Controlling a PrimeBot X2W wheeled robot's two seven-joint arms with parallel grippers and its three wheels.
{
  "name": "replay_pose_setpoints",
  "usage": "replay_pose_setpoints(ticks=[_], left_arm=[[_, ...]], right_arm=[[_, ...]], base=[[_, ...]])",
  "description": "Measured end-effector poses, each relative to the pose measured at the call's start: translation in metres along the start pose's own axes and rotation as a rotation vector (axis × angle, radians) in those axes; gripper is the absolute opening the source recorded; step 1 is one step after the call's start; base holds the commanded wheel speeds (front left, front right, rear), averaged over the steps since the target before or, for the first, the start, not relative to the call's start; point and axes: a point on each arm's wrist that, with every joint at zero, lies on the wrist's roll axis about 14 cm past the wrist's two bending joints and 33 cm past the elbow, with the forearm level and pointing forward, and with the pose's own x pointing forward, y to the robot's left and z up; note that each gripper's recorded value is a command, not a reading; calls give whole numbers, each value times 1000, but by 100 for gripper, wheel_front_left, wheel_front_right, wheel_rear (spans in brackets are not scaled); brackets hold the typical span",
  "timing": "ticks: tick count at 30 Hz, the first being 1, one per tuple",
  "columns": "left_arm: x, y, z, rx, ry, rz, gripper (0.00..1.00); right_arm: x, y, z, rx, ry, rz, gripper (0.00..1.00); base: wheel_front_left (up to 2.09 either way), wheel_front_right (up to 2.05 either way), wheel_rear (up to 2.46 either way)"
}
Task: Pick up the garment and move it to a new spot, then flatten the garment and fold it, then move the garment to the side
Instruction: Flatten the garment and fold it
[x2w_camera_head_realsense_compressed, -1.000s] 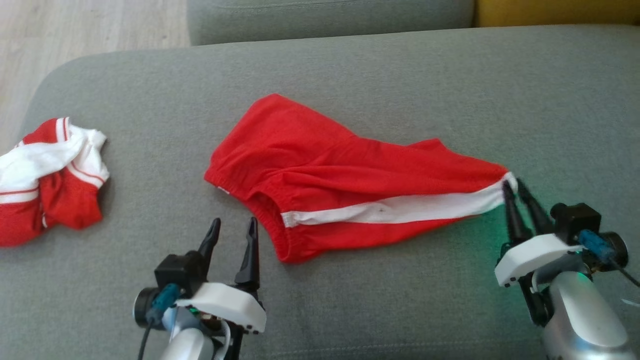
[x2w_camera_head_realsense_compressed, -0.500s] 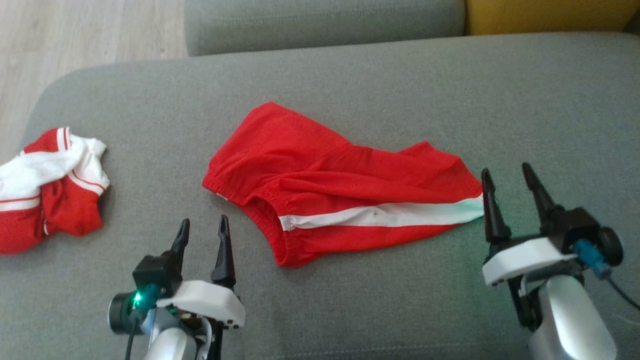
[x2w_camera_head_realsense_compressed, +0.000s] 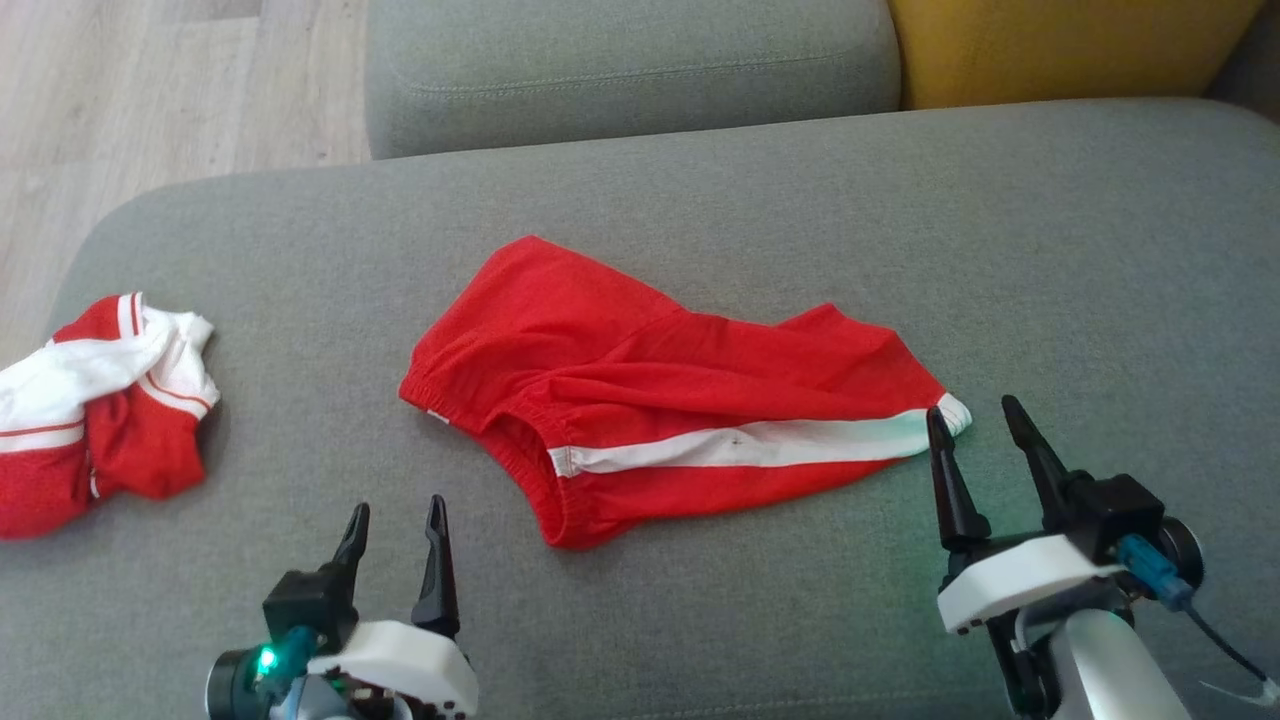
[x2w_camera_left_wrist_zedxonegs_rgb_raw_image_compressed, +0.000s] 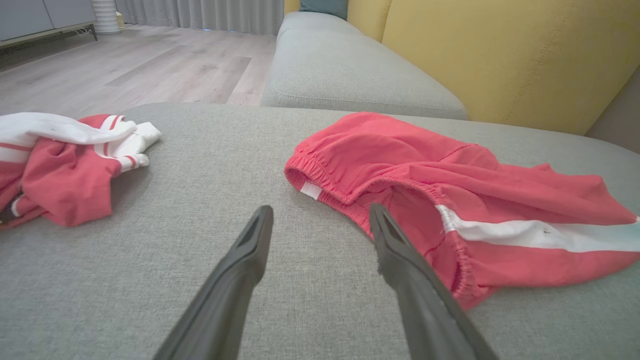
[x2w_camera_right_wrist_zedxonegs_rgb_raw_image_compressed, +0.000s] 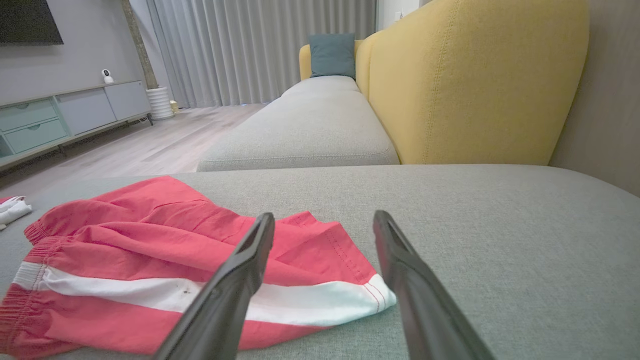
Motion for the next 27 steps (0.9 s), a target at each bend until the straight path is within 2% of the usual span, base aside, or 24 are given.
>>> replay_pose_setpoints(ticks=[4,16,27], left_arm=[[1,-7,-3,-5,9,-29,100],[21,-67,-13,-140,70,-242,100],[49,-91,-34,-182,153,-315,100]], right_arm=[[-1,1,-3,1,7,3,100],[-3,-10,-20,21,60,-33,100],[3,-29,-26,25,79,-87,100]], base=[[0,0,0],[0,0,0],[0,0,0]])
